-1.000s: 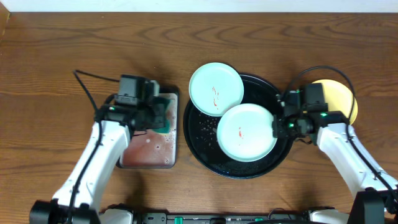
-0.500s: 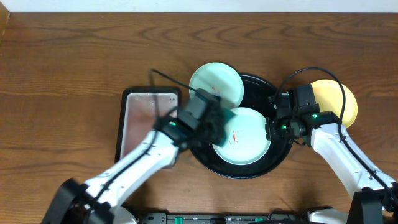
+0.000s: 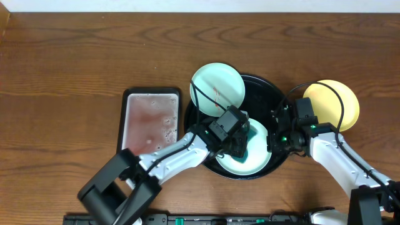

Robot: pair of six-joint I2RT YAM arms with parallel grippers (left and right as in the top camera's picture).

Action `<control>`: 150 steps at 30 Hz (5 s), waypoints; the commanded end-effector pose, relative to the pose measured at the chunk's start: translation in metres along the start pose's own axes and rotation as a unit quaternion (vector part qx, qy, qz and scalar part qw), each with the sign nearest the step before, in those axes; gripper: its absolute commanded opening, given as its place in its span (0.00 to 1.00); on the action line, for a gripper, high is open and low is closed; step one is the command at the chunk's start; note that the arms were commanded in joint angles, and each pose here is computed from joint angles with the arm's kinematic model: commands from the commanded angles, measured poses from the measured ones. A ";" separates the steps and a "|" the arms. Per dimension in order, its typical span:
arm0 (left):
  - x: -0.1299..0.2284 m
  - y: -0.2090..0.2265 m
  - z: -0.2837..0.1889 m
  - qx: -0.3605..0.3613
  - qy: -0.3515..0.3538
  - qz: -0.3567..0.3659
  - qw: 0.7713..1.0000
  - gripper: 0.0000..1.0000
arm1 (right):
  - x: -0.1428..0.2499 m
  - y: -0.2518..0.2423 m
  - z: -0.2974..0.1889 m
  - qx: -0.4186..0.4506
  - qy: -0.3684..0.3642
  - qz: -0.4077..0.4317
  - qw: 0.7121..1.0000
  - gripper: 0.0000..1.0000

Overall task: Clean dirty plates on tray and stack at the side
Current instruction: 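Scrub the green plate with the sponge in the left gripper, then return the sponge to the basin and dip it with the left gripper, then lift the green plate with right gripper and stack it on yellow plate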

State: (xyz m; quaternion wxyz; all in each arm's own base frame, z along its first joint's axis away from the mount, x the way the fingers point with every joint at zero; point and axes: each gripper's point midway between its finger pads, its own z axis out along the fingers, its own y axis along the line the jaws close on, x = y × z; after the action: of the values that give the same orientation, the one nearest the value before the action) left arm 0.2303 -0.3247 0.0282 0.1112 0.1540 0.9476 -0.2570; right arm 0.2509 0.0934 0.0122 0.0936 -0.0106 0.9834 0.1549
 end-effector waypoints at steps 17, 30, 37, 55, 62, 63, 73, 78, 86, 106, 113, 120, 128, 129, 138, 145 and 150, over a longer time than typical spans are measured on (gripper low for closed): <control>-0.025 0.023 -0.057 -0.074 -0.066 -0.031 0.995 0.08 | 0.003 -0.001 0.002 0.013 0.003 0.004 1.000 0.01; 0.002 0.006 0.001 -0.061 -0.018 -0.014 0.998 0.08 | 0.003 -0.001 0.002 0.013 0.004 0.004 1.000 0.01; 0.003 0.064 -0.019 -0.160 -0.005 -0.022 0.987 0.08 | 0.003 -0.001 0.002 0.013 0.004 0.004 1.000 0.01; -0.027 -0.008 -0.029 -0.036 -0.078 0.005 0.996 0.08 | 0.003 -0.001 0.002 0.013 0.004 0.004 1.000 0.01; -0.011 0.003 0.010 -0.052 -0.044 0.018 0.998 0.08 | 0.003 -0.001 0.002 0.013 0.004 0.004 1.000 0.01; -0.008 0.007 0.013 -0.059 -0.035 0.021 0.997 0.08 | 0.003 -0.001 0.002 0.013 0.004 0.004 1.000 0.01; -0.010 0.044 -0.043 -0.123 -0.014 0.029 0.992 0.08 | 0.002 -0.005 0.002 0.024 0.001 0.013 1.000 0.01; -0.034 0.039 -0.098 -0.099 -0.076 0.014 0.992 0.08 | 0.000 -0.006 0.001 0.027 -0.004 0.014 1.000 0.01; -0.046 0.136 -0.145 -0.171 -0.090 -0.086 0.977 0.08 | -0.007 -0.004 0.001 0.024 -0.018 0.010 1.000 0.17; -0.013 0.255 -0.105 -0.233 0.008 -0.200 0.952 0.53 | -0.007 -0.004 0.001 0.023 -0.018 0.010 1.000 0.19; -0.014 0.254 -0.108 -0.232 0.004 -0.199 0.952 0.07 | -0.005 -0.005 0.002 0.024 -0.014 0.012 1.000 0.13; -0.022 0.247 -0.120 -0.230 -0.017 -0.193 0.954 0.48 | 0.004 -0.008 0.006 0.027 -0.004 0.023 0.999 0.11; -0.012 0.246 -0.121 -0.232 0.003 -0.199 0.952 0.60 | 0.009 -0.009 0.007 0.026 0.002 0.032 0.999 0.11; -0.011 0.246 -0.121 -0.232 0.004 -0.199 0.952 0.57 | 0.011 -0.009 0.008 0.027 0.003 0.037 0.999 0.09; -0.010 0.246 -0.121 -0.232 0.007 -0.200 0.952 0.07 | 0.015 -0.008 0.015 0.011 -0.003 0.049 0.999 0.01; -0.005 0.246 -0.121 -0.233 0.016 -0.203 0.951 0.16 | -0.021 0.007 -0.018 0.004 -0.066 -0.017 0.998 0.01; -0.004 0.245 -0.121 -0.233 0.018 -0.203 0.951 0.58 | -0.054 0.001 -0.066 0.066 -0.145 -0.054 0.986 0.01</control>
State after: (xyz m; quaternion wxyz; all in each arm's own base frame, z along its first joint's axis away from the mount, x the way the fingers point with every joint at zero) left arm 0.3094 -0.0630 0.0213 0.0781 -0.0687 0.9935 -0.0452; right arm 0.2662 0.0879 0.0443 0.1685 -0.0109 0.9765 0.1343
